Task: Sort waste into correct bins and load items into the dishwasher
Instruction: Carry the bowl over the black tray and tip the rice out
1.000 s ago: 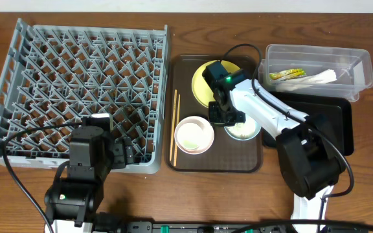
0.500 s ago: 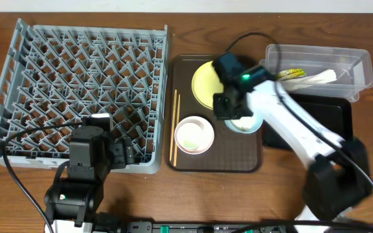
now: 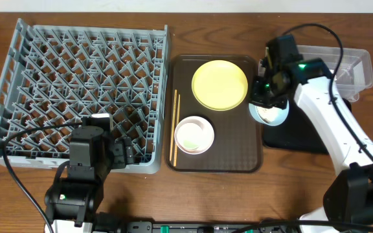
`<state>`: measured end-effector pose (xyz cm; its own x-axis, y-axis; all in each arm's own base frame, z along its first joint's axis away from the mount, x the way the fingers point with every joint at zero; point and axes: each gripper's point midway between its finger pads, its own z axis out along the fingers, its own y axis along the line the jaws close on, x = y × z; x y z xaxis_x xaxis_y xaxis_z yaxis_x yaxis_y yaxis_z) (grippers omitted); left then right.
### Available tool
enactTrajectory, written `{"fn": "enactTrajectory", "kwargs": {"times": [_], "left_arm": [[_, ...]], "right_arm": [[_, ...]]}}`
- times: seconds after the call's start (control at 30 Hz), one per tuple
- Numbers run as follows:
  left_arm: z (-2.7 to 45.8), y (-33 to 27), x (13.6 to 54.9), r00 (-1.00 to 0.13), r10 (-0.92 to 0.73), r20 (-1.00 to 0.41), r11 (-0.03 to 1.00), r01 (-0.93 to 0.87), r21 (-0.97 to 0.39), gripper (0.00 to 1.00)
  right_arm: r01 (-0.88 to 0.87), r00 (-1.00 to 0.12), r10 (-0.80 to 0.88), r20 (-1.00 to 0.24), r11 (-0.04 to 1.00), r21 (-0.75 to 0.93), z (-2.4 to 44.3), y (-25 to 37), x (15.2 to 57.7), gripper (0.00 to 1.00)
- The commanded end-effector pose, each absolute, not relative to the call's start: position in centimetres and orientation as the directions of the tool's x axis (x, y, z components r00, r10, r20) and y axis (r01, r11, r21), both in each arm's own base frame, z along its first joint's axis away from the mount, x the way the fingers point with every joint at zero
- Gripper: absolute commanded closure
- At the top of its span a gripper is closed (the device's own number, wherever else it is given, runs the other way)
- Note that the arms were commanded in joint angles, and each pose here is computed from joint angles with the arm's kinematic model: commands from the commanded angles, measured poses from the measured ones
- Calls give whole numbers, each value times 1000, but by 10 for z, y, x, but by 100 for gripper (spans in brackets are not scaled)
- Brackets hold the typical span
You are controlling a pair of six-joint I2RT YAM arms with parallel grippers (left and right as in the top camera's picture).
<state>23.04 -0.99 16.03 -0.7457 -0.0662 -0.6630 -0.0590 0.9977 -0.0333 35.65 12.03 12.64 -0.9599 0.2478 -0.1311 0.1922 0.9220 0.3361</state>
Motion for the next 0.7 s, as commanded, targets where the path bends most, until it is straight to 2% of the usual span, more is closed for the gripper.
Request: {"fn": "enactTrajectory", "kwargs": {"times": [0.0, 0.23, 0.5, 0.67], "left_arm": [[172, -8, 233, -723, -78, -686, 997, -71, -39, 10], [172, -8, 233, -723, -78, -686, 997, -71, -39, 10], [172, -8, 233, -724, -78, -686, 997, -70, -39, 10], [172, -8, 233, -723, -78, -686, 997, -71, -39, 10]], "right_arm": [[216, -962, 268, -57, 870, 443, 114, 119, 349, 99], [274, -939, 343, 4, 745, 608, 89, 93, 348, 99], [251, -936, 352, 15, 636, 729, 106, 76, 351, 99], [280, -921, 389, 31, 605, 746, 109, 61, 351, 99]]}}
